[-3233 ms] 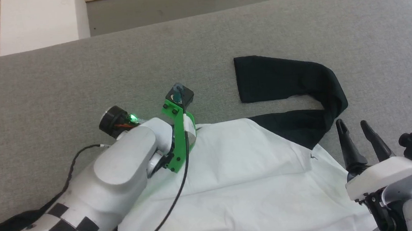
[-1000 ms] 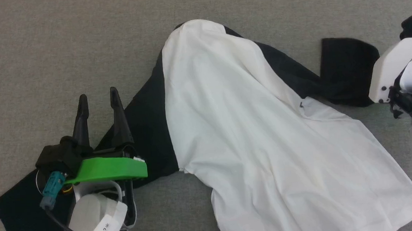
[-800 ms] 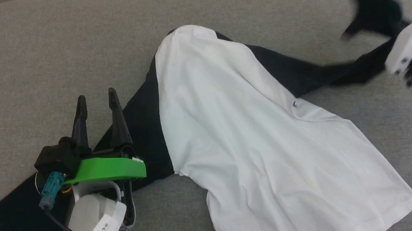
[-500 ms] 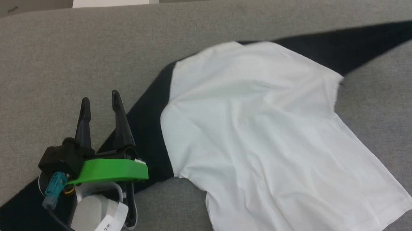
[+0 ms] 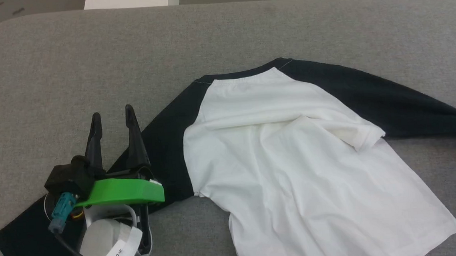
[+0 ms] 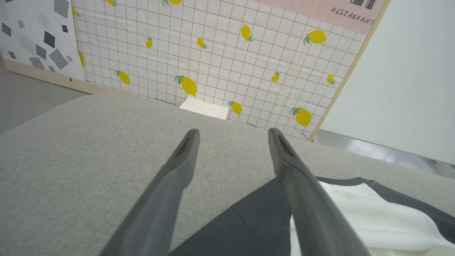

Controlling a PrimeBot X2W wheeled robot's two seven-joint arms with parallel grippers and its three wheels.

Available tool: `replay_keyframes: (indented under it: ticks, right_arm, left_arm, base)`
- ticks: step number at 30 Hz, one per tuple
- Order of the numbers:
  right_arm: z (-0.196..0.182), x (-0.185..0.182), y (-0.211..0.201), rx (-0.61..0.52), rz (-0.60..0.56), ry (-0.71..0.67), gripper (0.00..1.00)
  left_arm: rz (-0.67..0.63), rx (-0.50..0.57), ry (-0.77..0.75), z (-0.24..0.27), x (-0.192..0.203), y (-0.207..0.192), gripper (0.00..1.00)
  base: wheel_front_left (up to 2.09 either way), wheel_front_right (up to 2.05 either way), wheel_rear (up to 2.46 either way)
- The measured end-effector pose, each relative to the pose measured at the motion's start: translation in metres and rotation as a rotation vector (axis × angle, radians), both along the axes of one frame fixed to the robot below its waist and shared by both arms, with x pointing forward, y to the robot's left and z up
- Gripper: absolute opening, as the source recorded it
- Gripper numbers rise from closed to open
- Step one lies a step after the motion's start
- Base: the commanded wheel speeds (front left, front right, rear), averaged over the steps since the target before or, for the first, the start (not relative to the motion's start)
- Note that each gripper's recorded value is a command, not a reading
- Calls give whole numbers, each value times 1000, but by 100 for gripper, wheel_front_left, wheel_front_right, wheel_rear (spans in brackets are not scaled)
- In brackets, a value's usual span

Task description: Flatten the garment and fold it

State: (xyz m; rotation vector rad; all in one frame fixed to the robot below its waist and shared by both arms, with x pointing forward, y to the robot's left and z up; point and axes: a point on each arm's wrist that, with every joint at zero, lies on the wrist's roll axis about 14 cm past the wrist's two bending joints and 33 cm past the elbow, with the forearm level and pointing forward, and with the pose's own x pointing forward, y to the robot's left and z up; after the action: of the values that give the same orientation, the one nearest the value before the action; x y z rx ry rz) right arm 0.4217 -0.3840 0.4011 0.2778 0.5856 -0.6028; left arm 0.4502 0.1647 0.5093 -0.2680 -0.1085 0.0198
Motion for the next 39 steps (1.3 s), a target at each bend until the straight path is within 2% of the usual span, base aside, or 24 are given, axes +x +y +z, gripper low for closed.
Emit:
replay_keyframes:
  ticks: [1,2,3,4,7,11,15,19,23,27,36,39]
  right_arm:
    - [-3,-6,0,5,-11,8,0]
    - [-7,-13,0,21,-26,16,9]
    - [-9,-18,0,30,-32,23,93]
    - [-10,-22,1,35,-36,26,100]
    - [-2,-30,0,16,-38,-16,100]
    - [33,-30,-1,-82,-11,-174,100]
    - [71,-26,30,-182,126,-358,100]
    - [87,-38,73,-185,250,-483,100]
    - [85,-53,116,-172,381,-495,100]
    - [84,-55,146,-116,455,-504,100]
    - [77,-52,165,-73,503,-490,100]
    - [76,-51,163,-73,502,-483,100]
  left_arm:
    - [-3,-1,-1,0,0,-1,100]
    - [-8,-2,-3,1,0,-2,100]
    - [-11,-2,-5,2,-1,-3,100]
    - [-12,-3,-6,3,-1,-4,100]
    - [-25,4,0,2,-5,-7,100]
    - [-53,38,42,-4,-11,-10,100]
    - [-99,90,113,-9,-12,-13,100]
    - [-157,144,232,-25,-9,-18,100]
    - [-207,195,351,-41,0,-23,100]
    - [-233,222,464,-55,16,-28,100]
    - [-259,291,806,-113,25,-32,100]
    - [-263,317,843,-118,32,-32,100]
  base:
    - [0,0,0]
    - [0,0,0]
    - [0,0,0]
    - [0,0,0]
    - [0,0,0]
    - [0,0,0]
    - [0,0,0]
    - [0,0,0]
    - [0,0,0]
    - [0,0,0]
    - [0,0,0]
    - [0,0,0]
